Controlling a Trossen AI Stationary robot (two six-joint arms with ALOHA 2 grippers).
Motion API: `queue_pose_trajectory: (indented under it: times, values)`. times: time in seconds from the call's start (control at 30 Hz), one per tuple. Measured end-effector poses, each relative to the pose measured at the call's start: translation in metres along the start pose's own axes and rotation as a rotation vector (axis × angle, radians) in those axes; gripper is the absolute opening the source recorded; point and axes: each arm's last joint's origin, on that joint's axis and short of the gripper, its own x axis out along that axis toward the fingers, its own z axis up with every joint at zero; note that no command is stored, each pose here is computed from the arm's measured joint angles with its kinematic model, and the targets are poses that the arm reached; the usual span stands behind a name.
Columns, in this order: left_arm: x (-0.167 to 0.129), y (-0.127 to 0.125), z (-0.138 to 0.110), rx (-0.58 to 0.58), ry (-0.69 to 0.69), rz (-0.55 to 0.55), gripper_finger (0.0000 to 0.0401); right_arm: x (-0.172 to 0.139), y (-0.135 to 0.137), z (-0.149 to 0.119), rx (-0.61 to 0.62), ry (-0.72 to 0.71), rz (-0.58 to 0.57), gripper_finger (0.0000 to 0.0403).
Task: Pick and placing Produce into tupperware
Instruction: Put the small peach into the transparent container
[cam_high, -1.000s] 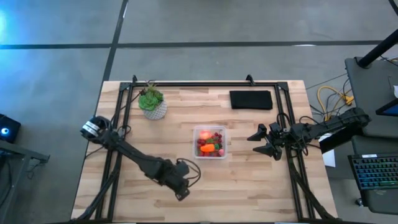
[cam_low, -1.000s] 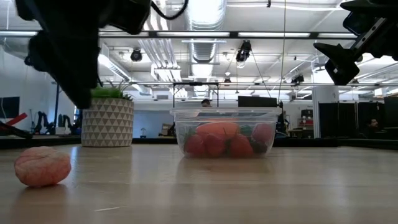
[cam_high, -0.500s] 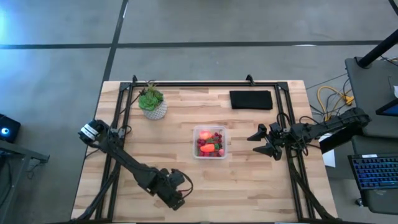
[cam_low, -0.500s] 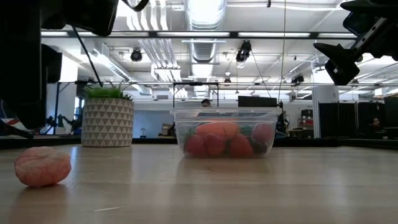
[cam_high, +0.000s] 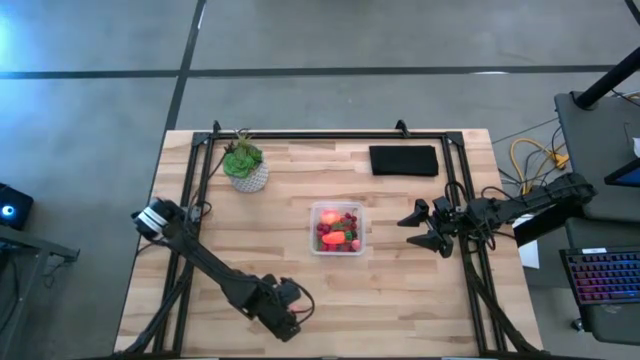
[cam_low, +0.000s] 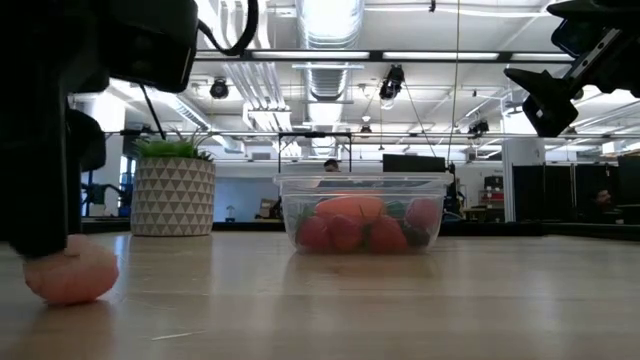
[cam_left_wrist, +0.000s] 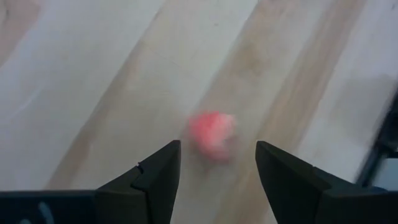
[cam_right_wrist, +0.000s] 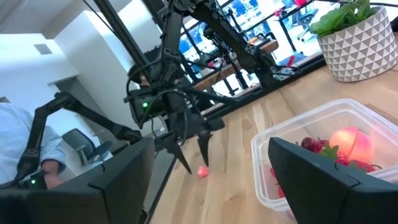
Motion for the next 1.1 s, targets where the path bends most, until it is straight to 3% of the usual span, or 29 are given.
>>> queue_pose_trajectory:
  times: [0.43, 0.8, 1.1]
  values:
    - [0.013, 0.001, -0.002, 0.044, -0.023, 0.032, 0.0192, 0.0, 0.0, 0.0, 0.0, 0.0, 0.0, 0.0307]
    - [0.014, -0.001, 0.001, 0.115, -0.095, 0.05, 0.0102, 0.0, 0.0, 0.0, 0.0, 0.0, 0.0, 0.0306]
    - [0.011, -0.006, 0.009, 0.222, -0.156, 0.05, 0.0087, 0.0, 0.0, 0.0, 0.0, 0.0, 0.0, 0.031]
